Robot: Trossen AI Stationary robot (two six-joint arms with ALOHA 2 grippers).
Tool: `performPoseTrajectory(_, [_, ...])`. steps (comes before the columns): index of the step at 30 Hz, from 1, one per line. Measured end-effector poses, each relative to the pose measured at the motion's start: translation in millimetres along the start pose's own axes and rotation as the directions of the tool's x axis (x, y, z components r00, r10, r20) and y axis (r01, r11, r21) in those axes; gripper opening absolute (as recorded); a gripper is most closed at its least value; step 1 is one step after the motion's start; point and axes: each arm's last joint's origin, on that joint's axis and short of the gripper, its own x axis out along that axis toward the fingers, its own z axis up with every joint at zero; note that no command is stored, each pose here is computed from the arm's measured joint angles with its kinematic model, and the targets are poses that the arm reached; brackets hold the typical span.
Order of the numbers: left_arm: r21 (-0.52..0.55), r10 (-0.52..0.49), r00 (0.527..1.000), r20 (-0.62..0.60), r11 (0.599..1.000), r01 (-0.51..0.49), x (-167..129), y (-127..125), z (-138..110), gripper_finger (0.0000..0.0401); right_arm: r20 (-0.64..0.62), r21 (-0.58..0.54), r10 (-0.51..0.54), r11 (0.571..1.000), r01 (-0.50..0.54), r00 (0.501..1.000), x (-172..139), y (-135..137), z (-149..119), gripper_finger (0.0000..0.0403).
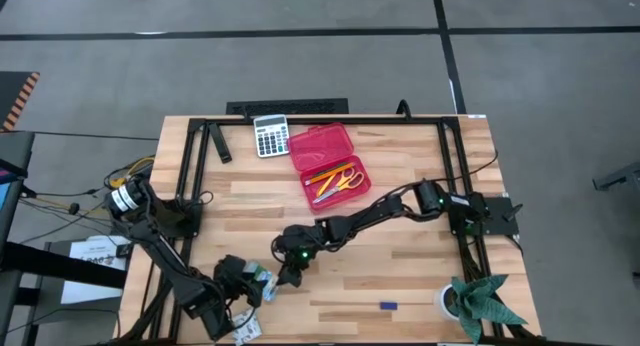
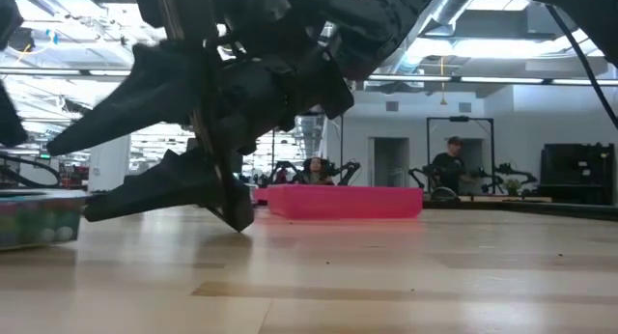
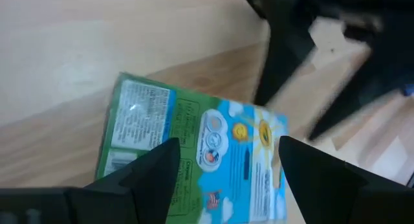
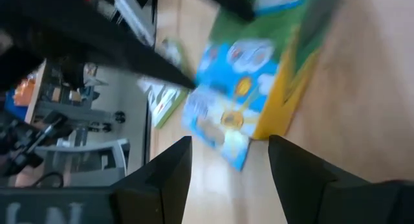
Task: Pack school essentials
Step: Put the orange crayon box into the red supply box
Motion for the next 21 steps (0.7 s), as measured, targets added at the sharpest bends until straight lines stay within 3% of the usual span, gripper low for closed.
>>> performPoseTrajectory(12, [-0.030, -0.020, 0.999, 0.032, 0.999, 0.021, 2.6, -2.7, 2.8, 0.0260, -0.035, 0.027, -0.008, 1.000, 0.009, 0.999, 3.2, 4.9, -7.3, 0.0171])
performPoseTrajectory(21, [-0.029, -0.031, 0.998, 0.050, 0.999, 0.033, 9.8, -9.2, 8.5, 0.0260, -0.013, 0.037, 0.011, 0.999, -0.011, 1.000, 4.8, 4.8, -6.3, 0.0172])
